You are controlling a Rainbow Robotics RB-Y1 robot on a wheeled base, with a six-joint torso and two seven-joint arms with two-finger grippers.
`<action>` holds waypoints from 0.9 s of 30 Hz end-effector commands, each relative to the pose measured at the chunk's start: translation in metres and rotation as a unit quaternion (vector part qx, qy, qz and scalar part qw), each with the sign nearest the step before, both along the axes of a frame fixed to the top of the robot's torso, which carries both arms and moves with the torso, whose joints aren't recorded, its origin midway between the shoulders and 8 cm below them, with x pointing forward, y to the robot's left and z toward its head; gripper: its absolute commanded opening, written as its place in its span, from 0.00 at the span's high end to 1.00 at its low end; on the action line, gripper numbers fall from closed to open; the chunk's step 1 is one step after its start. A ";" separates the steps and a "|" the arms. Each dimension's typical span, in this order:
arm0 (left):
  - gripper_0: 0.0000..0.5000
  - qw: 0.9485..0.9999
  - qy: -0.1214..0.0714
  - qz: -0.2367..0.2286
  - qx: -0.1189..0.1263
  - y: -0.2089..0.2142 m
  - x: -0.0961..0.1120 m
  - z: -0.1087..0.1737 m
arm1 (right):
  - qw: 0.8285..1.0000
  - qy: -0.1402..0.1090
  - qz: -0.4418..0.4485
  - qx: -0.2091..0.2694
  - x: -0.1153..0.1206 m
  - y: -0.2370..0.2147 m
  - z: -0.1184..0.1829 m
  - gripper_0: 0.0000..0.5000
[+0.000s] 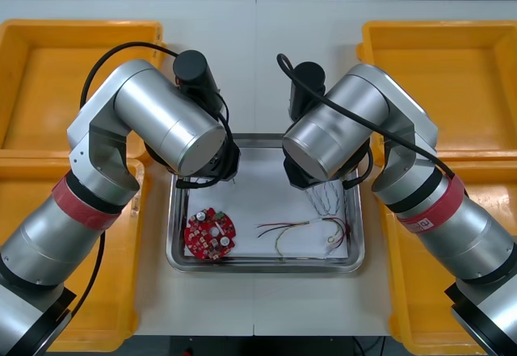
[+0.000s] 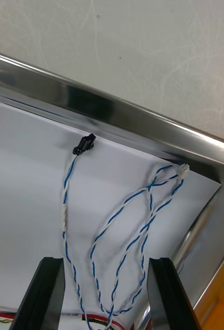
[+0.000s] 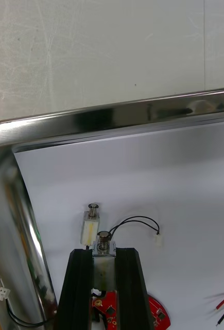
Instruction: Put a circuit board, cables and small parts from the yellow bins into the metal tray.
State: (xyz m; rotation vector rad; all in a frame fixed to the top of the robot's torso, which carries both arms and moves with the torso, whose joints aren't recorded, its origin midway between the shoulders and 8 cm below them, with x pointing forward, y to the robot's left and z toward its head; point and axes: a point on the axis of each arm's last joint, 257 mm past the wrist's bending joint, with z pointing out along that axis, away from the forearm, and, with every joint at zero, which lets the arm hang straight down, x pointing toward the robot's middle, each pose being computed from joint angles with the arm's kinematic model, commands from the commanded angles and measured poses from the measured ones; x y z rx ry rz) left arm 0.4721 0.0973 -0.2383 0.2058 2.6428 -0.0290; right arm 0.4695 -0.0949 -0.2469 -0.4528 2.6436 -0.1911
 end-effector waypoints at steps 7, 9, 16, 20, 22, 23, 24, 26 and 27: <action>1.00 0.999 -0.002 0.031 -0.028 -0.014 0.002 -0.008 | 1.000 0.025 0.008 -0.012 -0.013 -0.009 0.026 0.05; 1.00 0.999 -0.001 0.031 -0.026 -0.012 0.001 -0.009 | 1.000 0.019 0.009 0.006 -0.009 -0.006 0.042 0.05; 1.00 0.999 0.001 0.032 -0.027 -0.012 0.000 -0.012 | 0.999 -0.012 0.005 0.046 0.006 -0.004 0.083 0.04; 1.00 0.999 0.001 0.033 -0.027 -0.012 0.001 -0.012 | 0.998 -0.027 -0.007 0.056 0.012 -0.018 0.098 0.05; 1.00 0.999 0.002 0.034 -0.027 -0.011 0.001 -0.013 | 0.998 -0.027 -0.013 0.063 0.014 -0.025 0.103 0.05; 0.98 0.999 0.001 0.035 -0.027 -0.012 0.001 -0.013 | 0.997 -0.026 -0.017 0.069 0.015 -0.030 0.107 0.05; 0.85 0.999 0.001 0.035 -0.027 -0.012 0.001 -0.013 | 0.997 -0.025 -0.021 0.075 0.017 -0.036 0.110 0.05; 0.56 0.999 0.001 0.038 -0.028 -0.011 0.001 -0.012 | 0.996 -0.027 -0.028 0.080 0.019 -0.045 0.116 0.05; 0.50 0.999 0.001 0.037 -0.028 -0.012 0.001 -0.012 | 0.996 -0.029 -0.029 0.083 0.020 -0.046 0.119 0.05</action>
